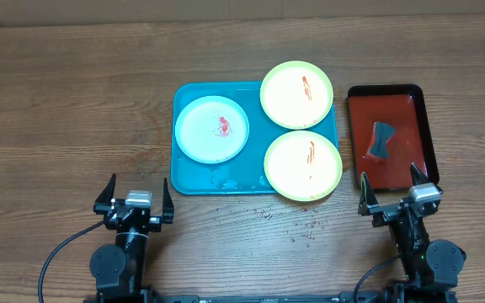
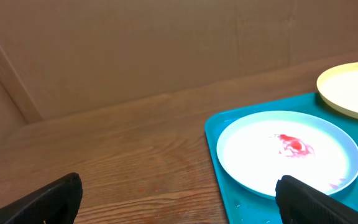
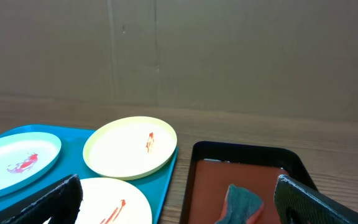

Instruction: Clean dirty plates on tray and stack at the side

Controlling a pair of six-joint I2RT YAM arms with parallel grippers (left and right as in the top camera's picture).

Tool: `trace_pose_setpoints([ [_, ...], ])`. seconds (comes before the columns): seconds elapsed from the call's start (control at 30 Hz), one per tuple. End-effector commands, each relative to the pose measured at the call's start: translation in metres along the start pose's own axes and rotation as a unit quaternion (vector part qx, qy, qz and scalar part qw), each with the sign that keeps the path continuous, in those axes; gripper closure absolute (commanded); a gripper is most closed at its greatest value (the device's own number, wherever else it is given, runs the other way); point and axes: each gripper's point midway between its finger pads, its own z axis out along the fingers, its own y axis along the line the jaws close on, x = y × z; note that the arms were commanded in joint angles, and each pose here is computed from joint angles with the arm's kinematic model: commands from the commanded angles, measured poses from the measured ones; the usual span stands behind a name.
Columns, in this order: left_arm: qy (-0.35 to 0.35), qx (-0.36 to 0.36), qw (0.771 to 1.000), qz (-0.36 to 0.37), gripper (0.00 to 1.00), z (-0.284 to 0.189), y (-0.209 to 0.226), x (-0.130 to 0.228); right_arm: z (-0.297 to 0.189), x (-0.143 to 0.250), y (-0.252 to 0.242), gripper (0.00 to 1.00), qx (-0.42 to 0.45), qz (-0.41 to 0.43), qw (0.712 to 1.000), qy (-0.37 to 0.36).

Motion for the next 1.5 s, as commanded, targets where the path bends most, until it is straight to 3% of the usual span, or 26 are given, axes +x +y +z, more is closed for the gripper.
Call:
trace_pose_setpoints([
  [0.0, -0.002, -0.001, 1.0, 0.01, 0.0, 0.0, 0.0, 0.0, 0.0, 0.001, 0.001, 0.0, 0.0, -0.003, 1.0, -0.003],
  [0.87, -0.005, -0.001, 1.0, 0.009, 0.0, 0.0, 0.0, -0.001, 0.0, -0.003, 0.001, 0.0, 0.0, -0.003, 1.0, -0.011],
  [1.2, -0.033, -0.008, 0.999, 0.008, 0.0, -0.002, 0.004, -0.02, -0.006, -0.035, 0.002, 0.0, 0.001, -0.012, 0.999, -0.041],
  [1.47, -0.06, -0.014, 0.998, 0.011, 0.0, -0.011, 0.011, -0.055, -0.011, -0.076, 0.003, 0.0, 0.001, -0.018, 0.998, -0.063],
])
